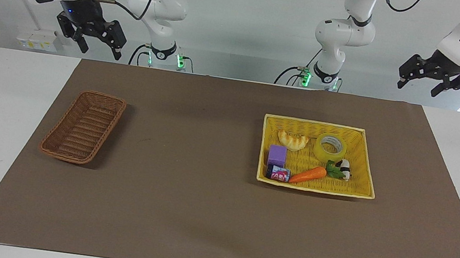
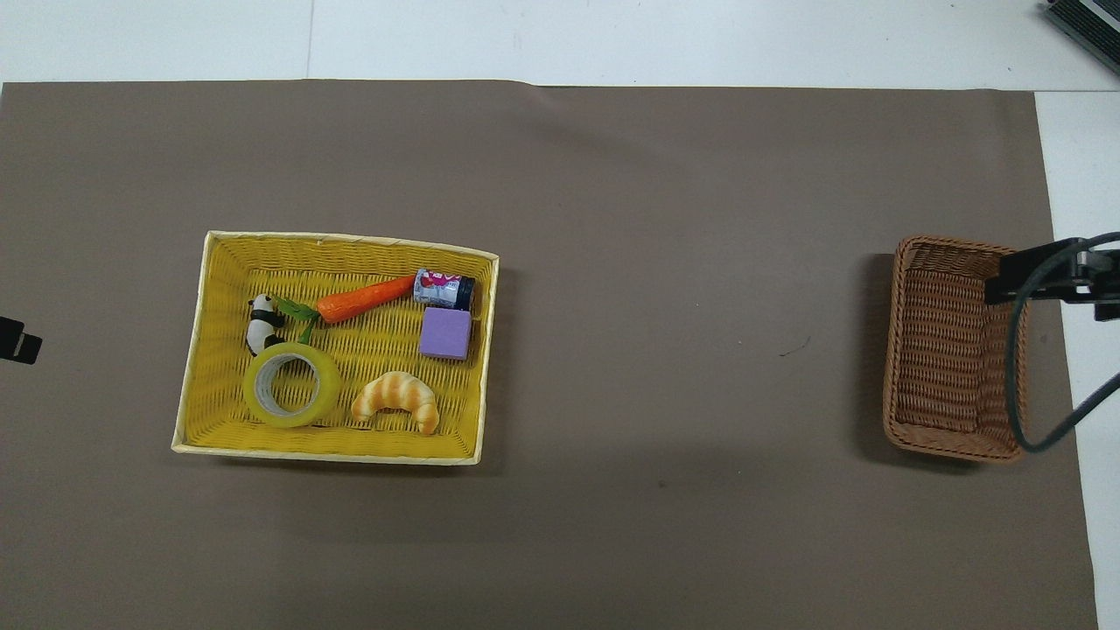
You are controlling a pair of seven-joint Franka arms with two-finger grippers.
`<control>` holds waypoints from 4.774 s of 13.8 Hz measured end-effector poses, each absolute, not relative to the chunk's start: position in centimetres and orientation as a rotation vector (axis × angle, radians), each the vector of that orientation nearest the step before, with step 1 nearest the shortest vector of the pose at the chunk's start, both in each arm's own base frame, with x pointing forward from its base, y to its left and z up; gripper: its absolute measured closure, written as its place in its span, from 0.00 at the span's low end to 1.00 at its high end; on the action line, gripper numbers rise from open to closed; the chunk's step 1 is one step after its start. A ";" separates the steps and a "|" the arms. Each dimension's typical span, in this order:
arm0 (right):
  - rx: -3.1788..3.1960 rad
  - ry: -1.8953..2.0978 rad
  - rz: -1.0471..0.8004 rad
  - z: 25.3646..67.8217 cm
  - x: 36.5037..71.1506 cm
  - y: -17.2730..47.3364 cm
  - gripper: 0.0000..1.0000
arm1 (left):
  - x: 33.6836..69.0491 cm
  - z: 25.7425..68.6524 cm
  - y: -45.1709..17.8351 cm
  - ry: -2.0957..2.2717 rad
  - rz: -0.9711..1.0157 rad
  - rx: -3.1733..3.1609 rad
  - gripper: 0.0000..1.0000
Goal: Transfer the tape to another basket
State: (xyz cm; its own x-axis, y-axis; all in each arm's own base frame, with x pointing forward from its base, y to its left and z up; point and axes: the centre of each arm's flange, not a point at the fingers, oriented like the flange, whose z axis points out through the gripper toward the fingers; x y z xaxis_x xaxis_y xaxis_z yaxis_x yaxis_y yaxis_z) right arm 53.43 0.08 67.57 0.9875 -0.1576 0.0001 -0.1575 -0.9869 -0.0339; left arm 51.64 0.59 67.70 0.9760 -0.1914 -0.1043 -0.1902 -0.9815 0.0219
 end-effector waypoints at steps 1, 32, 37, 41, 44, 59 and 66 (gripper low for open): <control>-3.098 0.246 -0.004 67.6 53.4 0.1 0.00 | 51.6 67.7 0.6 -0.301 -0.167 3.111 0.00; -3.098 0.246 -0.004 67.6 53.4 0.1 0.00 | 51.8 63.6 -1.0 -0.350 -0.173 3.109 0.00; -3.098 0.246 -0.004 67.6 53.4 0.1 0.00 | 51.6 60.9 -1.6 -0.365 -0.138 3.114 0.00; -3.098 0.246 -0.004 67.6 53.4 0.1 0.00 | 51.3 57.7 -3.1 -0.412 -0.143 3.111 0.00; -3.098 0.246 -0.004 67.6 53.4 0.1 0.00 | 51.3 54.8 -3.9 -0.409 -0.113 3.116 0.00; -3.098 0.246 -0.004 67.6 53.4 0.1 0.00 | 49.0 33.8 -6.2 -0.368 -0.104 3.117 0.04; -3.098 0.246 -0.004 67.6 53.4 0.1 0.00 | 48.9 31.6 -6.0 -0.355 -0.112 3.115 0.73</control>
